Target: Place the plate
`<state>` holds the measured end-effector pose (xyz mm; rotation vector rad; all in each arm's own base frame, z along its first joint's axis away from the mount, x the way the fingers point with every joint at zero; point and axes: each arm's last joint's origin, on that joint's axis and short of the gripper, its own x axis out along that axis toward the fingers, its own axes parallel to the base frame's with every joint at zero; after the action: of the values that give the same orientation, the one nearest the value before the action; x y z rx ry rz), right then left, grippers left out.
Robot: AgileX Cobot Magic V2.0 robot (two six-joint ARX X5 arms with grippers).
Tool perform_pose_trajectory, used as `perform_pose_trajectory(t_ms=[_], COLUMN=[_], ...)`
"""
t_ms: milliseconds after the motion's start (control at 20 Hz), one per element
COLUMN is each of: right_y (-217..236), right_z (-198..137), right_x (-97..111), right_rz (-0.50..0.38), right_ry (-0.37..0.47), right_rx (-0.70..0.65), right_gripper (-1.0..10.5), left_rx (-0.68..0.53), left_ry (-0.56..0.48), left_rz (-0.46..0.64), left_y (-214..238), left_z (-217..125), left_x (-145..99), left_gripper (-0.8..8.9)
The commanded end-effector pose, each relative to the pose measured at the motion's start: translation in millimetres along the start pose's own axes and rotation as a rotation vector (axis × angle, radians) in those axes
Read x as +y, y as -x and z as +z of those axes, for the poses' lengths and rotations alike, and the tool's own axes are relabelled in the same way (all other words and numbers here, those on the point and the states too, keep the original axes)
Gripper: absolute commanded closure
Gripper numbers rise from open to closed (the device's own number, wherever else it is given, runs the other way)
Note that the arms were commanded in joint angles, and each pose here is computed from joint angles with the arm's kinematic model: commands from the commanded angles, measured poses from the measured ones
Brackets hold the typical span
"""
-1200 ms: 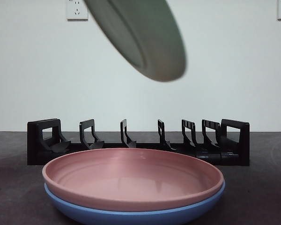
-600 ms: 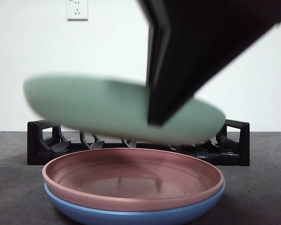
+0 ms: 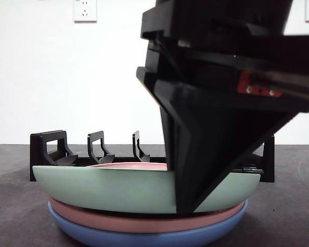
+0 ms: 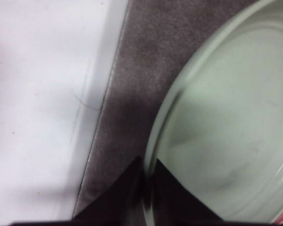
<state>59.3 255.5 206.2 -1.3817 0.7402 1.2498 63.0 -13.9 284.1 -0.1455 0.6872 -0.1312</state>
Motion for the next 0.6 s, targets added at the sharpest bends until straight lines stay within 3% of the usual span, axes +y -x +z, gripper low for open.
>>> perform_pose_trajectory(t_ms=[50,250,350,600], right_y=[-3,-4,-4,9], right_z=[5,3,3,5], right_x=[1,-2,-3,-12], right_rz=[0.031,0.028,0.024,-0.027], right_ry=[-0.004,-0.047,-0.062,-0.225], right_rx=[-0.006,0.0,-0.005,-0.088], right_gripper=[8.6,8.2,7.4,7.1], left_rx=[-0.023,-0.025,-0.024,-0.024], left_ry=[-0.001,-0.004,-0.003,-0.003], left_rz=[-0.001,-0.001,-0.001,-0.001], left_y=[3,3,3,3], left_z=[3,4,3,3], left_x=[-1,-1,-1,-1], left_gripper=[5.02,5.02,5.02,5.02])
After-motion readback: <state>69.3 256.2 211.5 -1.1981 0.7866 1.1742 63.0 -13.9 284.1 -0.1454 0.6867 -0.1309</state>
